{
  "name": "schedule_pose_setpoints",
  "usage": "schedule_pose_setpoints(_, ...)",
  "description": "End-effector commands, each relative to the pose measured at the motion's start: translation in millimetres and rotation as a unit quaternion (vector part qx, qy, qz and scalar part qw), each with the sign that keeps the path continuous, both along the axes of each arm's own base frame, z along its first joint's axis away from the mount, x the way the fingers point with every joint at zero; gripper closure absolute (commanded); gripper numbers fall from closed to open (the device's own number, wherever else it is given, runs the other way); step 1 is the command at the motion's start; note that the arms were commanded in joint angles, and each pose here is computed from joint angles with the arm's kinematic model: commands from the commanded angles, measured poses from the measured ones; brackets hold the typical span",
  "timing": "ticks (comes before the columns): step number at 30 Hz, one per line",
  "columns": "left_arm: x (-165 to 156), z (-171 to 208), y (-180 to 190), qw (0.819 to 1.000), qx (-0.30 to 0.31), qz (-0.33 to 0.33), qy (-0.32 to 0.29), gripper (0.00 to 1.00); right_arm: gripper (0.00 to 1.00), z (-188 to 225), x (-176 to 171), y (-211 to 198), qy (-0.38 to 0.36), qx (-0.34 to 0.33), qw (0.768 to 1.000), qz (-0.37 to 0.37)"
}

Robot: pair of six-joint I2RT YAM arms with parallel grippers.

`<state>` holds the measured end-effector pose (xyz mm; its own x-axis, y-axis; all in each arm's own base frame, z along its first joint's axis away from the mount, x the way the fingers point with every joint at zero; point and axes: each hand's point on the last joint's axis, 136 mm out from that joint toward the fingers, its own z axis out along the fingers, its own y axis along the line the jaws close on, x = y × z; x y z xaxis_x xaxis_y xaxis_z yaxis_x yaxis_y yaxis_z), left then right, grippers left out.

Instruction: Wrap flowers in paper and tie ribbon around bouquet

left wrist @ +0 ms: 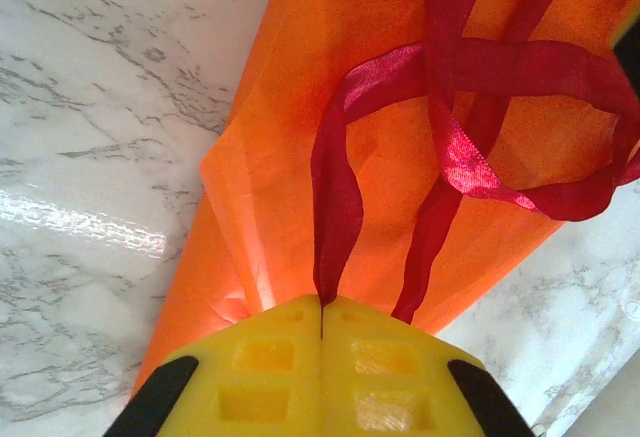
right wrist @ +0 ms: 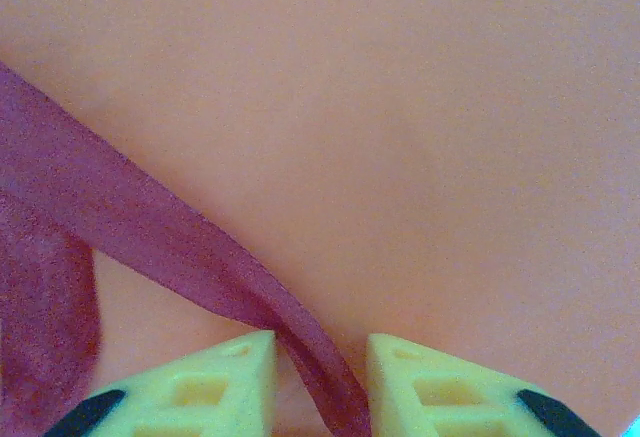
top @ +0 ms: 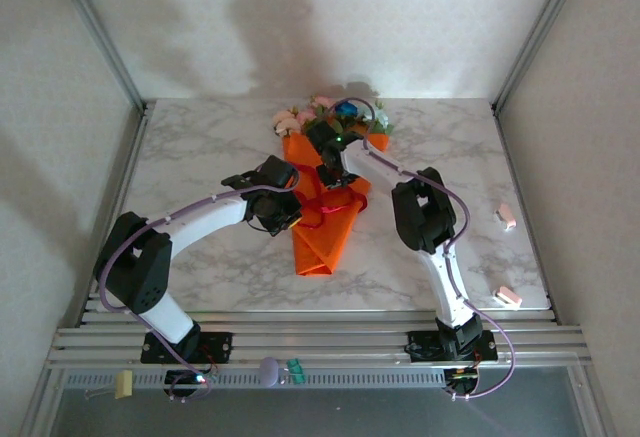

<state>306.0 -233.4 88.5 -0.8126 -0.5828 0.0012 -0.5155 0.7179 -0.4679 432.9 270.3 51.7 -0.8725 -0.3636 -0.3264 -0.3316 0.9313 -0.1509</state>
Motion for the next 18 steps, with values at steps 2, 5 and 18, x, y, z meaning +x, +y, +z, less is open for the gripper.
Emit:
schedule_pose_setpoints(2,-0.5,11.4,-1.9,1.000,-0.010,0.002,-0.007,1.00,0.80,-6.4,4.4,-13.6,0.012,-0.012,1.000,-0.025)
schedule_pose_setpoints(5,0.2,12.3,-2.3,1.000,-0.010,0.002,-0.007,1.00,0.87,-6.1,6.0,-14.6,0.011,-0.009,1.000,-0.026)
schedule_pose_setpoints(18,-16.6,21.3,26.7,0.999,0.034,0.012,-0.005,1.00,1.00,46.3,25.1,-63.7,-0.055,-0.002,0.993,-0.102)
